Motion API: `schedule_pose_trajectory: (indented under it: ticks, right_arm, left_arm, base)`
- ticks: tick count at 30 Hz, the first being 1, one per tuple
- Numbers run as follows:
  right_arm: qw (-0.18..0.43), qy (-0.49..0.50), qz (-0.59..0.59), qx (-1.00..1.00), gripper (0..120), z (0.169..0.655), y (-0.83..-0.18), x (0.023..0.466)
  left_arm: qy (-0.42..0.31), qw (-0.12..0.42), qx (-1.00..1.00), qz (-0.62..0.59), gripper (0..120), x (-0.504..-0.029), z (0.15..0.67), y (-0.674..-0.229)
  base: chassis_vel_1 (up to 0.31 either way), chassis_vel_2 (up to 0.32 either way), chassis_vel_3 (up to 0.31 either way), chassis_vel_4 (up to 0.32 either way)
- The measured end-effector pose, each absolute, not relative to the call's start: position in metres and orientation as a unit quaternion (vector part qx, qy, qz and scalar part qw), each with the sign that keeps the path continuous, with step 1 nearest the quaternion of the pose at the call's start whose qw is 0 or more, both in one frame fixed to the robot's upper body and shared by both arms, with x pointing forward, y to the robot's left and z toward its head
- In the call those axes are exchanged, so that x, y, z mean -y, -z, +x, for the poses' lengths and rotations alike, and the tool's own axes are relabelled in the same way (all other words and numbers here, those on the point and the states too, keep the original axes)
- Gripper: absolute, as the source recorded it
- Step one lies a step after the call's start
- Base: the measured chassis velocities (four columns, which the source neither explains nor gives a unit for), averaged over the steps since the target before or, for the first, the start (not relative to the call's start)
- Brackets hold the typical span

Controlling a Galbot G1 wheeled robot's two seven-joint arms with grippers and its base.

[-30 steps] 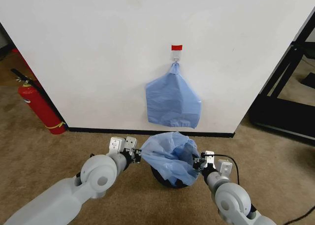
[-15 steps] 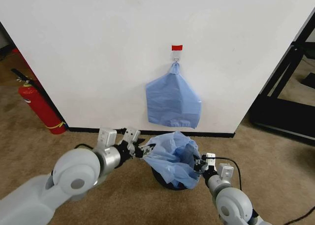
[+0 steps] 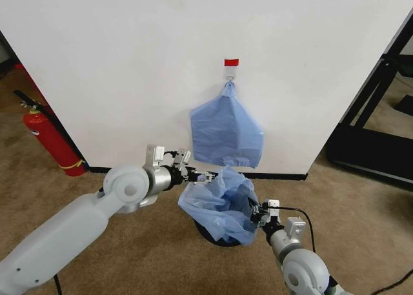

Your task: Pick up the garbage bag from the wall and place it over the trash bin.

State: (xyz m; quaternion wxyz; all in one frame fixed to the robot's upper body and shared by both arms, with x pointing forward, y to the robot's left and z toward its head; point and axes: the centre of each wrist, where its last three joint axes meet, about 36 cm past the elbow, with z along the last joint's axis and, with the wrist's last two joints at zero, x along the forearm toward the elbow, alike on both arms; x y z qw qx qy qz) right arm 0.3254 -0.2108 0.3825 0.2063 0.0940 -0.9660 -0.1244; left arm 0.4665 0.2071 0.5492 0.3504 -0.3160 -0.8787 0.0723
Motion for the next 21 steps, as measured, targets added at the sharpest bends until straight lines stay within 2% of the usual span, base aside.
schedule_pose_trajectory:
  ticks: [4,10,12,14,16,21]
  right_arm:
    - [0.208,0.124,0.094,0.966,0,0.325,-0.383,0.21]
    - [0.21,0.128,0.095,0.965,0,0.325,-0.386,0.21]
    - [0.21,0.129,0.096,0.964,0,0.324,-0.387,0.21]
    - [0.211,0.13,0.096,0.964,0,0.323,-0.39,0.21]
    - [0.211,0.13,0.096,0.964,0,0.323,-0.39,0.21]
    - [0.214,0.13,0.091,0.964,0,0.323,-0.39,0.213]
  left_arm:
    - [-0.069,0.359,0.879,-0.306,100,-0.211,0.465,-0.545]
    - [-0.059,0.367,0.881,-0.292,90,-0.211,0.468,-0.532]
    - [-0.055,0.37,0.881,-0.291,82,-0.209,0.47,-0.527]
    - [-0.053,0.375,0.879,-0.292,69,-0.206,0.473,-0.521]
    - [-0.053,0.376,0.878,-0.292,68,-0.205,0.474,-0.519]
    - [-0.054,0.379,0.877,-0.291,47,-0.203,0.475,-0.514]
  base:
    - [0.0,0.0,0.0,0.0]
    - [0.0,0.0,0.0,0.0]
    - [0.0,0.0,0.0,0.0]
    - [0.0,0.0,0.0,0.0]
    - [0.0,0.0,0.0,0.0]
    - [0.0,0.0,0.0,0.0]
